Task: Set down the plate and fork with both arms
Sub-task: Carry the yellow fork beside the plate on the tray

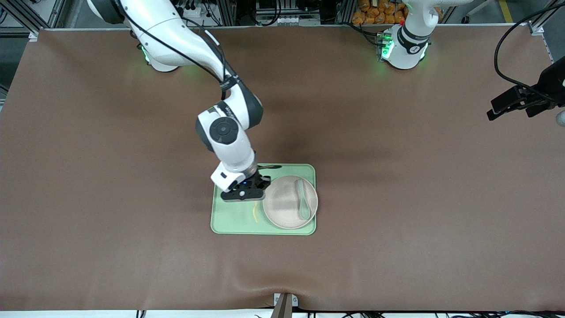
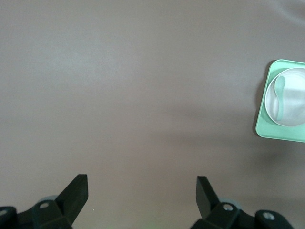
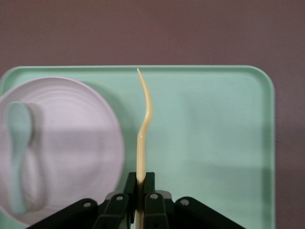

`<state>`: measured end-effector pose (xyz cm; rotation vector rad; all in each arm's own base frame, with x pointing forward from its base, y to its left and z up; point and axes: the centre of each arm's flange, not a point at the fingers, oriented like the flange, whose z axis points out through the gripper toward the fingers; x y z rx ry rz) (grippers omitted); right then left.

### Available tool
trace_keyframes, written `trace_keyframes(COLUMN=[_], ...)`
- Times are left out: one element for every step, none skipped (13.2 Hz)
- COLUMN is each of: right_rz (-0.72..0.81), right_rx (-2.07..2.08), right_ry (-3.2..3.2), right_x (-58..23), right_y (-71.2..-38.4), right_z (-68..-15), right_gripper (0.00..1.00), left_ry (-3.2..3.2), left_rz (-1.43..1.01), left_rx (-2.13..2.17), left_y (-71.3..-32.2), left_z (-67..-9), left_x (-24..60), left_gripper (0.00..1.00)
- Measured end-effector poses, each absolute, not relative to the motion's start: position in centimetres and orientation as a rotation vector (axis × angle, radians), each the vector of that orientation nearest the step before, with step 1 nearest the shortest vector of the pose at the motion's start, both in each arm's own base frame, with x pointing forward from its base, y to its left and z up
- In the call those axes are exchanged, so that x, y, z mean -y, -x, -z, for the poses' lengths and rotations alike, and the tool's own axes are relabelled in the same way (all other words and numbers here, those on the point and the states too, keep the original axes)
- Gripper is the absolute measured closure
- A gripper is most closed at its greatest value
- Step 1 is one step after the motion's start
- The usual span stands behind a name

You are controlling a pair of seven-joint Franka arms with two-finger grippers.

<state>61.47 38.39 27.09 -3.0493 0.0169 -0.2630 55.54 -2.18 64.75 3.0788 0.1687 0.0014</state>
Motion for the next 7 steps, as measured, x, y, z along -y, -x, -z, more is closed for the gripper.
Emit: trace_keyframes(right_rz=[0.262,0.274,0.291,0.303,0.304,0.292,0.274], right_rx=[-0.041,-0.06,-0.077,-0.09,-0.103,-0.131,-0.172], right_ry=[3.051,3.047,3.041,3.037,3.034,3.028,3.015], right_x=[-37.1,-36.0,-34.9,-34.0,-33.4,-32.9,-32.5], right_y=[-61.5,-61.5,-61.4,-61.1,-60.8,-60.7,-60.7], right_z=[-26.2,-25.2,-24.0,-23.0,-22.1,-21.6,-21.4], right_gripper=[0.9,0.9,0.9,0.9,0.9,0.9,0.9], left_ry=[-3.079,-3.079,-3.079,-3.079,-3.079,-3.078,-3.078], left_rz=[-0.002,-0.002,-0.002,-0.002,-0.002,-0.002,-0.002], left_rx=[-0.169,-0.17,-0.171,-0.173,-0.174,-0.175,-0.176], left_y=[-55.5,-55.5,-55.5,-55.5,-55.5,-55.5,-55.5], left_z=[-64.8,-64.8,-64.8,-64.8,-64.8,-64.8,-64.8], left_x=[2.2,2.1,2.1,2.0,2.0,1.9,1.9], left_gripper=[0.0,0.0,0.0,0.0,0.0,0.0,0.0])
